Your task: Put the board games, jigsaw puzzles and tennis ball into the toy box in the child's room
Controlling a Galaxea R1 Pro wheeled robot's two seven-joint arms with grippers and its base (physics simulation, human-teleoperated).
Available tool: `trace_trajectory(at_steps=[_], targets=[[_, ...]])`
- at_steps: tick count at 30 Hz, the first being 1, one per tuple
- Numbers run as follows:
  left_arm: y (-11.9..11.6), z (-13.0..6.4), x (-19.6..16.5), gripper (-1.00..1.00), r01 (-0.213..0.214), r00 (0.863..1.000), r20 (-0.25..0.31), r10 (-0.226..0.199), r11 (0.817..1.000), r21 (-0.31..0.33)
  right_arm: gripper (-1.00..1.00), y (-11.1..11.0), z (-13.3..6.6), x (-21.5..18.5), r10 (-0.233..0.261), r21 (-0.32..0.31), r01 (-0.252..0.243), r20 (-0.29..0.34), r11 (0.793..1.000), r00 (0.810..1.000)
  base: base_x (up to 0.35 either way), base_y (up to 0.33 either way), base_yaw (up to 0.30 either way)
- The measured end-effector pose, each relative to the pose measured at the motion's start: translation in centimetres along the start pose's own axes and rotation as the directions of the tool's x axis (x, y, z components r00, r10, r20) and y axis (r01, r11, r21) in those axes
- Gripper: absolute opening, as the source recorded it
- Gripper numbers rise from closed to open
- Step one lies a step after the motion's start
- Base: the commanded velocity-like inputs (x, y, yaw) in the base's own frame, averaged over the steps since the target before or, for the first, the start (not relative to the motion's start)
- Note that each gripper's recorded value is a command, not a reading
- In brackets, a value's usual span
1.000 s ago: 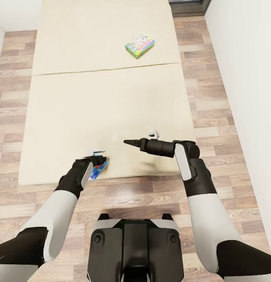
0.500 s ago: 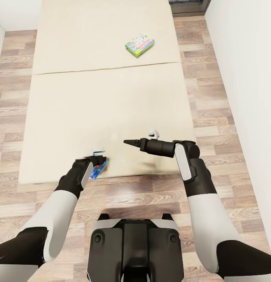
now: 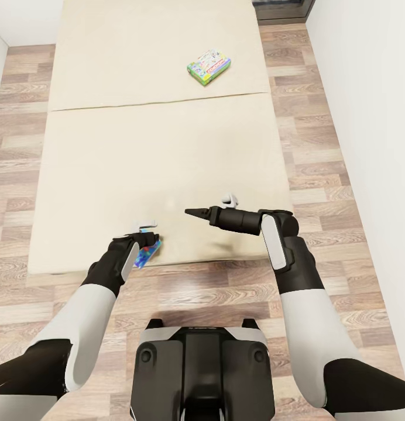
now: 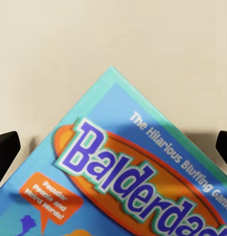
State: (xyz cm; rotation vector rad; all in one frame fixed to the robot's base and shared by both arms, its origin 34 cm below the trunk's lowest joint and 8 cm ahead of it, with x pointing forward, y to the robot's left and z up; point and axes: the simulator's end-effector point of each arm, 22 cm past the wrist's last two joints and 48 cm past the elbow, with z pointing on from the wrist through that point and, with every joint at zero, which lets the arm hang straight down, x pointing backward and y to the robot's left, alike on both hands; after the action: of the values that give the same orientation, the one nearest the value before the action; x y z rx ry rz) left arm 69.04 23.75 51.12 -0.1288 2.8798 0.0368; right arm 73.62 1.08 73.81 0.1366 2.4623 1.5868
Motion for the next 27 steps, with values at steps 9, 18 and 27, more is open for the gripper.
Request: trace_trajectory(at_steps=[9, 18, 27], targets=[[-0.01, 0.0, -0.04, 1.0, 0.0, 1.0, 0.001, 0.0, 1.0, 0.0, 1.0, -0.07, 0.02, 0.1, 0.0, 0.003, 0.0, -0.002, 1.0, 1.0, 0.0, 0.0, 0.0], [0.0, 0.0, -0.02, 1.0, 0.0, 1.0, 0.0, 0.0, 1.0, 0.0, 1.0, -0.12, 0.02, 0.14, 0.002, 0.002, -0.002, -0.001, 1.0, 1.0, -0.002, 0.0, 0.0], [0.01, 0.02, -0.05, 1.0, 0.0, 1.0, 0.001, 0.0, 1.0, -0.001, 1.0, -0.15, 0.02, 0.14, 0.002, 0.002, -0.002, -0.001, 1.0, 1.0, -0.131, 0.0, 0.0]])
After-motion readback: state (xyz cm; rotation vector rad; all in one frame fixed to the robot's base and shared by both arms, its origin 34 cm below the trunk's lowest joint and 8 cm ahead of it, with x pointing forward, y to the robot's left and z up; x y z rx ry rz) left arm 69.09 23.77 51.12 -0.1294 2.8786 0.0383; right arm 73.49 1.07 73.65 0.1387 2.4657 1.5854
